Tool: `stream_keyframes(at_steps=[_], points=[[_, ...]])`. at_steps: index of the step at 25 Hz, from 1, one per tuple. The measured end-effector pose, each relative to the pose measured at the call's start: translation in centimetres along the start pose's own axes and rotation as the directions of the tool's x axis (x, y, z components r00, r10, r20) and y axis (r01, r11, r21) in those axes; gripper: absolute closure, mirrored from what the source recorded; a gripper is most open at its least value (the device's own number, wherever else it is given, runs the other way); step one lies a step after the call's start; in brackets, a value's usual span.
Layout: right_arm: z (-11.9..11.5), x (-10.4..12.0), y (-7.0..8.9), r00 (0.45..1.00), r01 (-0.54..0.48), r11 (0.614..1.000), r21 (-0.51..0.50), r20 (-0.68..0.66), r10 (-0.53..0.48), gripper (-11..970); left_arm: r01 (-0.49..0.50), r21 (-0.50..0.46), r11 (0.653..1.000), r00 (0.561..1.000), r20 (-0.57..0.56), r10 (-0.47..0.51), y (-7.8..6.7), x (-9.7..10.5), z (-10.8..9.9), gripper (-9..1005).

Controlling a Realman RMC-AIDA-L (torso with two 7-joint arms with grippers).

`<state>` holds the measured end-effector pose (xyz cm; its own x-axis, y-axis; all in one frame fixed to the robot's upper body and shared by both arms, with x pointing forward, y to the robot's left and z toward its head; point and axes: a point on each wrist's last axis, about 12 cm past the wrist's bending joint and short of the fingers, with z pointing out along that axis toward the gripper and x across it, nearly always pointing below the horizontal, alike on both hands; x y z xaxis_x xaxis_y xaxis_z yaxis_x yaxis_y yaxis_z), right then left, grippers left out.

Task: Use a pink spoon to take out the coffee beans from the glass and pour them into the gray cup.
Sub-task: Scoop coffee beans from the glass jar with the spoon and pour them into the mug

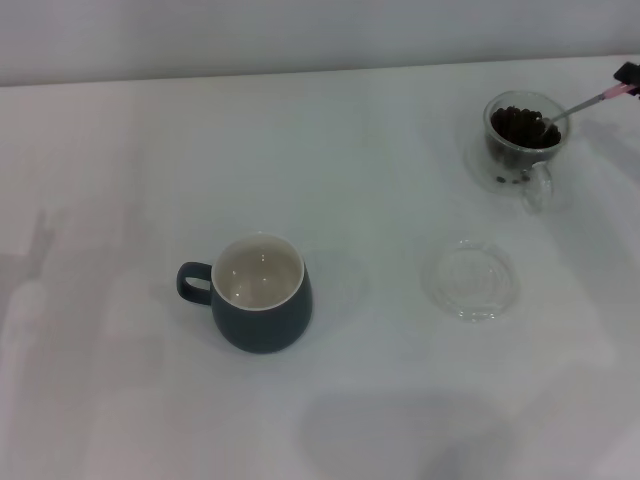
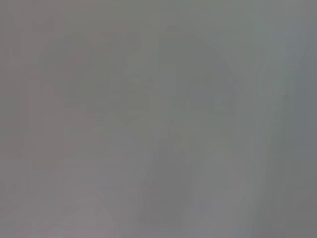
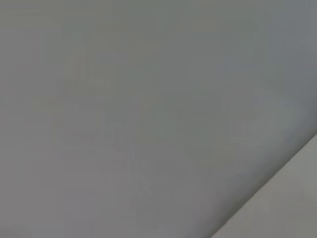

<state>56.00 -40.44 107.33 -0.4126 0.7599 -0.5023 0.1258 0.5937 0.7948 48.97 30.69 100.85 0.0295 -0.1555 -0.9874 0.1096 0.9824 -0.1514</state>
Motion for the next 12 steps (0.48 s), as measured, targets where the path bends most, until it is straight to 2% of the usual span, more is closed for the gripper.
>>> stream_keyframes(at_steps=[12], points=[[-0.2,-0.1,-1.2,0.990,-0.140,0.990,0.009,0.030,0.140,814,-0.020,0.009,1.000,1.000,0.001,0.020,0.1,-0.3,0.8,117]])
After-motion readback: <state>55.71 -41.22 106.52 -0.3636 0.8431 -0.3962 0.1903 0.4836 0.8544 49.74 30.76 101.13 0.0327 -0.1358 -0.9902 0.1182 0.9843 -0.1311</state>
